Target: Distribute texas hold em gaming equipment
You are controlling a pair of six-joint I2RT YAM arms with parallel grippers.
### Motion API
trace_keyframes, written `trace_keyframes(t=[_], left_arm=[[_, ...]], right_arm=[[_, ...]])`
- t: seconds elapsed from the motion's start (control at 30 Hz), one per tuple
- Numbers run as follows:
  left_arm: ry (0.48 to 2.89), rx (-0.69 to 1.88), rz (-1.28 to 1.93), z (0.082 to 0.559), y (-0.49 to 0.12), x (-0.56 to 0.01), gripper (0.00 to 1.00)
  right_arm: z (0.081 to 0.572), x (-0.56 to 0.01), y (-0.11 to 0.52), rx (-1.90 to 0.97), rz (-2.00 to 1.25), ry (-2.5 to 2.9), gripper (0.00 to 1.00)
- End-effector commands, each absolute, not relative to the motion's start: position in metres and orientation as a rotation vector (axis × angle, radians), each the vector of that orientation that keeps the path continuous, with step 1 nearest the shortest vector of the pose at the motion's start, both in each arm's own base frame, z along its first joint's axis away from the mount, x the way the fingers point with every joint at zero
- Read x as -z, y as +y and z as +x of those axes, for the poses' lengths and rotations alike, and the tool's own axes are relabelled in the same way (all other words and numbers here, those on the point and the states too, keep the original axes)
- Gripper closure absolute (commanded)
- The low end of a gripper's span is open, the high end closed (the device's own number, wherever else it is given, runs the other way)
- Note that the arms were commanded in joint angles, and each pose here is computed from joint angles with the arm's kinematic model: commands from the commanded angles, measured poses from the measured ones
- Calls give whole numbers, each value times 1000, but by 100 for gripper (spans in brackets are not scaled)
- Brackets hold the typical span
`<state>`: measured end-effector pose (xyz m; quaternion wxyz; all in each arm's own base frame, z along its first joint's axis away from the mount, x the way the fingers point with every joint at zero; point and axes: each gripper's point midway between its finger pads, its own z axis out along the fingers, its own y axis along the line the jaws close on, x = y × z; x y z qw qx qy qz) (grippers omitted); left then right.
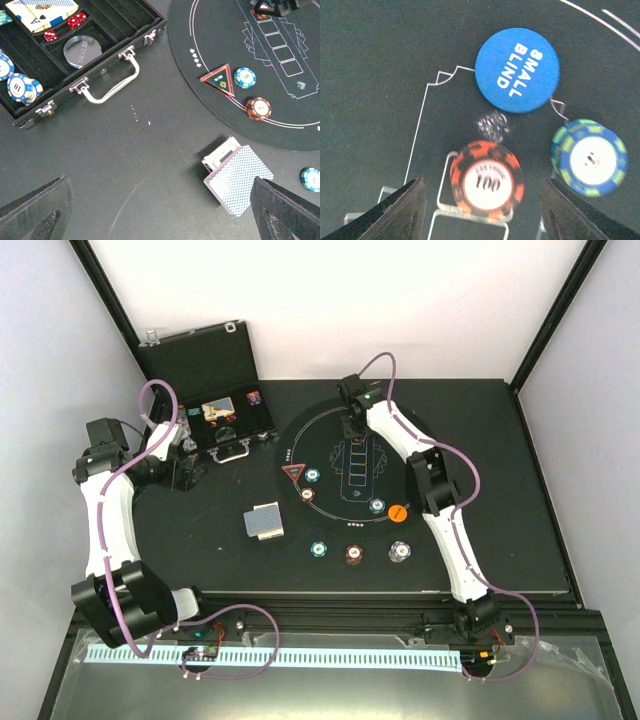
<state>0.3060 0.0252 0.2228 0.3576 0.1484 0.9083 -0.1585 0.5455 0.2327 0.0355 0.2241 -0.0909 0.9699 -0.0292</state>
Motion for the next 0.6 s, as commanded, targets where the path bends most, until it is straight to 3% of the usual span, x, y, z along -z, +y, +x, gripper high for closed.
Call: trace_keyframes(t=[0.0, 0.23, 0.57], left_arm=[[2308, 394, 386, 304, 24, -235, 1], [2299, 410, 379, 303, 21, -237, 1], [2290, 423, 375, 304, 20, -237, 1]], right_arm=[[533, -122, 243, -28, -248, 2565, 35], [434, -151, 270, -121, -390, 2531, 29], [252, -106, 275, -255, -520, 2653, 15]])
